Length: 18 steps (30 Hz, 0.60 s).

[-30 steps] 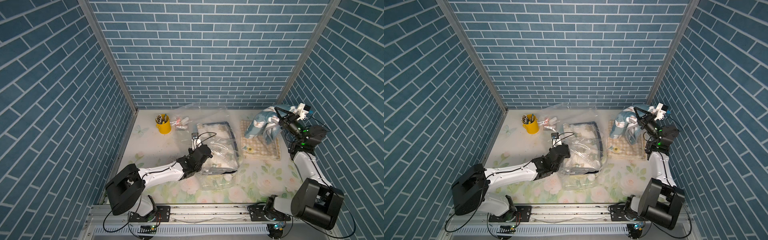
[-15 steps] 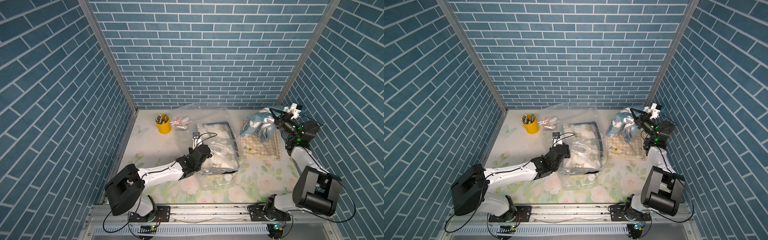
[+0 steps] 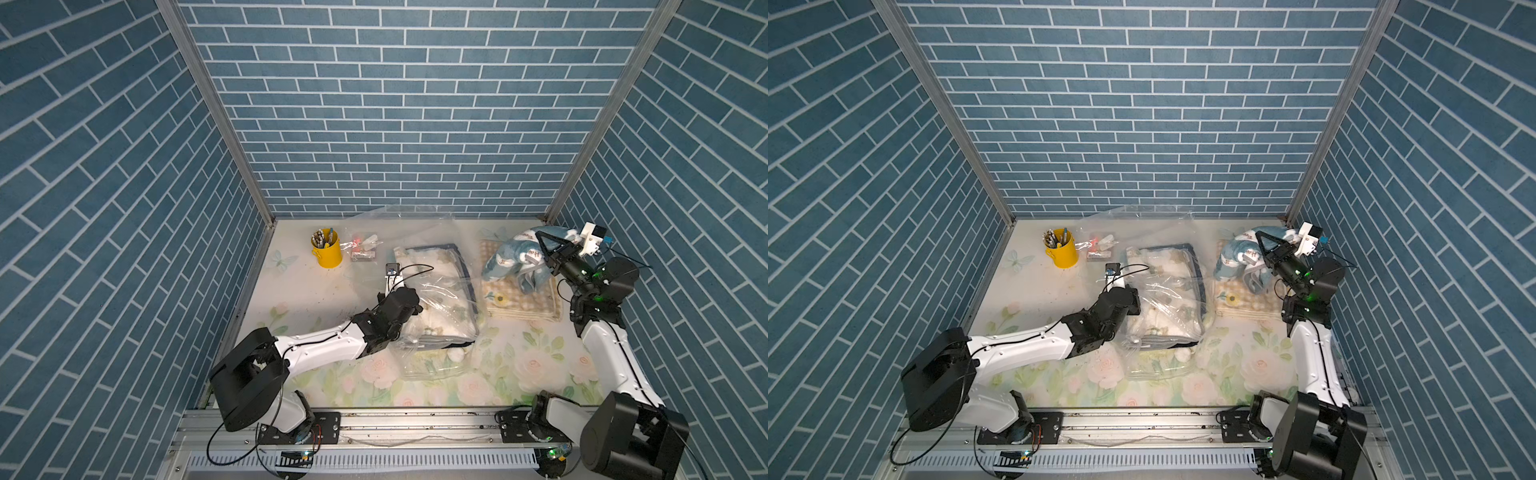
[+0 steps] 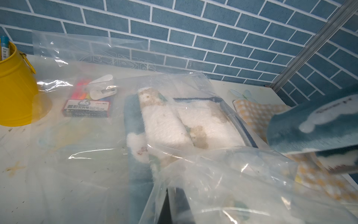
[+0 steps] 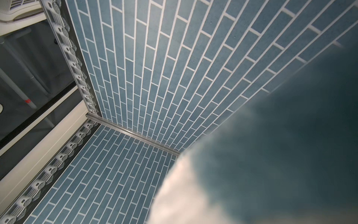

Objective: Take the blanket out of the vacuum bag
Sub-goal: Place the blanket at the center of the board.

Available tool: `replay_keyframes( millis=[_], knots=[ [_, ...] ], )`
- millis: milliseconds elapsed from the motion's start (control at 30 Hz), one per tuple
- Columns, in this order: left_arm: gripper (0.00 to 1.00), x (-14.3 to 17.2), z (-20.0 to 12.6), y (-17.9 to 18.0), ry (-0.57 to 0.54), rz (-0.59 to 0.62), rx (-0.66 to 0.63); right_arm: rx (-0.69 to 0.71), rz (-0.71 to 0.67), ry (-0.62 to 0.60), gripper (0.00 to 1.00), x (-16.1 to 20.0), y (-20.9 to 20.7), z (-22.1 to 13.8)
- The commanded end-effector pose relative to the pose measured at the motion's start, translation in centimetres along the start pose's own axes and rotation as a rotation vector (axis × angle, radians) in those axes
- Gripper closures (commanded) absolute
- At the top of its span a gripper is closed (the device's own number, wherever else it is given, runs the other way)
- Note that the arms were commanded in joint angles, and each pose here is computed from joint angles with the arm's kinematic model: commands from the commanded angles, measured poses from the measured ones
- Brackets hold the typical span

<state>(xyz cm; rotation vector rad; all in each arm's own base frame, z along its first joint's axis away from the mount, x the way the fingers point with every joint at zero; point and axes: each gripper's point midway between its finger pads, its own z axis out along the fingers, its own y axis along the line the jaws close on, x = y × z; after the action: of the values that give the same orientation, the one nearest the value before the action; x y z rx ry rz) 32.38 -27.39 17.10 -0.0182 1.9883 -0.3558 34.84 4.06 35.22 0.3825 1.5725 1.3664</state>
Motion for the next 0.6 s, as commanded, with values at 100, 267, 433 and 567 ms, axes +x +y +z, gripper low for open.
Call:
replay_keyframes(
  millis=[100,267,433,567],
  knots=[
    [1.00,-0.9,0.2,0.1,-0.023,-0.004,0.007,-0.007,-0.082,0.040,1.00,0.2,0.4,0.1],
    [1.00,-0.6,0.8,-0.2,-0.007,0.000,0.013,0.035,-0.046,0.047,1.00,-3.5,-2.0,3.8],
    [1.00,-1.2,1.3,-0.7,-0.014,-0.004,0.024,-0.043,-0.181,0.047,1.00,-9.7,3.8,7.6],
    [1.00,-1.7,1.3,-1.2,-0.024,-0.006,0.041,0.053,-0.223,0.078,1.00,-9.2,2.2,7.4]
  ],
)
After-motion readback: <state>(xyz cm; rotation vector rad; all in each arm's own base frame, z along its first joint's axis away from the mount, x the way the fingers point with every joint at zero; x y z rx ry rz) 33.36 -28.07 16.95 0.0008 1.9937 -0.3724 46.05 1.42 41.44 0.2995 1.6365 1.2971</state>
